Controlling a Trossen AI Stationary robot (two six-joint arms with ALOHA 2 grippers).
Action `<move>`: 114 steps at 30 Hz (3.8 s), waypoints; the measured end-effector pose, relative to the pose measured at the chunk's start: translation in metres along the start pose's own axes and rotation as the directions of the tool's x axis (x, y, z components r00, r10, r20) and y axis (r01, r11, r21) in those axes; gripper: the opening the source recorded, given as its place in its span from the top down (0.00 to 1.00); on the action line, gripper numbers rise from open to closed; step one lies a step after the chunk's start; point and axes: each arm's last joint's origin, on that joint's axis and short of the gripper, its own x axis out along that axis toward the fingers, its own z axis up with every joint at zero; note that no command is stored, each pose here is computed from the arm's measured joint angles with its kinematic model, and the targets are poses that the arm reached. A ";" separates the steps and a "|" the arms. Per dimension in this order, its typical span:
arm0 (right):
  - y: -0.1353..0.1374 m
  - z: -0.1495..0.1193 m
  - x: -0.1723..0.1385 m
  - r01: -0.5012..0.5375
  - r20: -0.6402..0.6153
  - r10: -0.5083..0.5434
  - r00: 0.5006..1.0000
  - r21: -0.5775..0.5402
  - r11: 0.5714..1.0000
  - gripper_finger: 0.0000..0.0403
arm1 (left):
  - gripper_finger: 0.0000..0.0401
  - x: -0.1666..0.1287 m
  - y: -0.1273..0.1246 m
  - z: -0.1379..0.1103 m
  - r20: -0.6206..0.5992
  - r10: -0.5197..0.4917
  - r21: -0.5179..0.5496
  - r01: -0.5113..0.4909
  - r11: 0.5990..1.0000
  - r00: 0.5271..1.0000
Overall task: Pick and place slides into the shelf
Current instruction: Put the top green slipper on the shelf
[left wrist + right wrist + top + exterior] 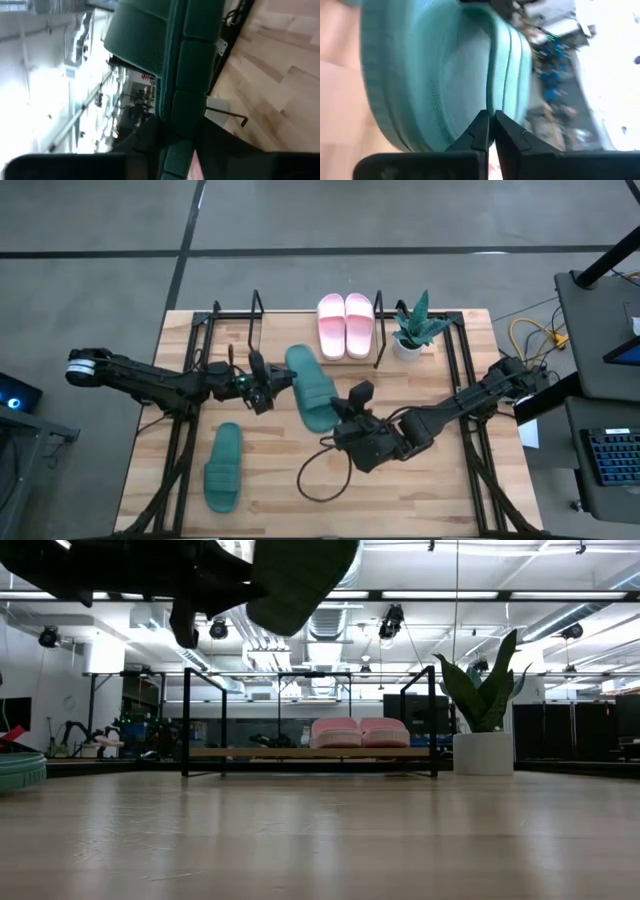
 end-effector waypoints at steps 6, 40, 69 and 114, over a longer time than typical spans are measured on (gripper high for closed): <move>-0.004 -0.011 0.008 0.079 -0.092 -0.080 0.993 -0.012 0.997 0.98 | 0.52 -0.003 0.002 -0.005 -0.156 0.050 -0.161 -0.075 0.984 0.986; 0.003 -0.038 0.064 0.256 -0.178 -0.303 0.936 -0.246 0.935 0.98 | 0.42 0.018 0.061 0.024 -0.127 -0.352 -0.684 0.176 0.708 0.927; -0.001 -0.040 0.071 0.209 -0.164 -0.261 0.951 -0.282 0.936 0.98 | 0.42 0.094 0.054 0.031 -0.396 -0.422 -0.530 0.173 0.830 0.816; -0.007 -0.024 0.066 0.220 -0.038 -0.232 0.972 -0.202 0.954 0.98 | 0.98 0.097 0.055 0.025 -0.565 -0.304 -0.381 0.084 0.921 0.767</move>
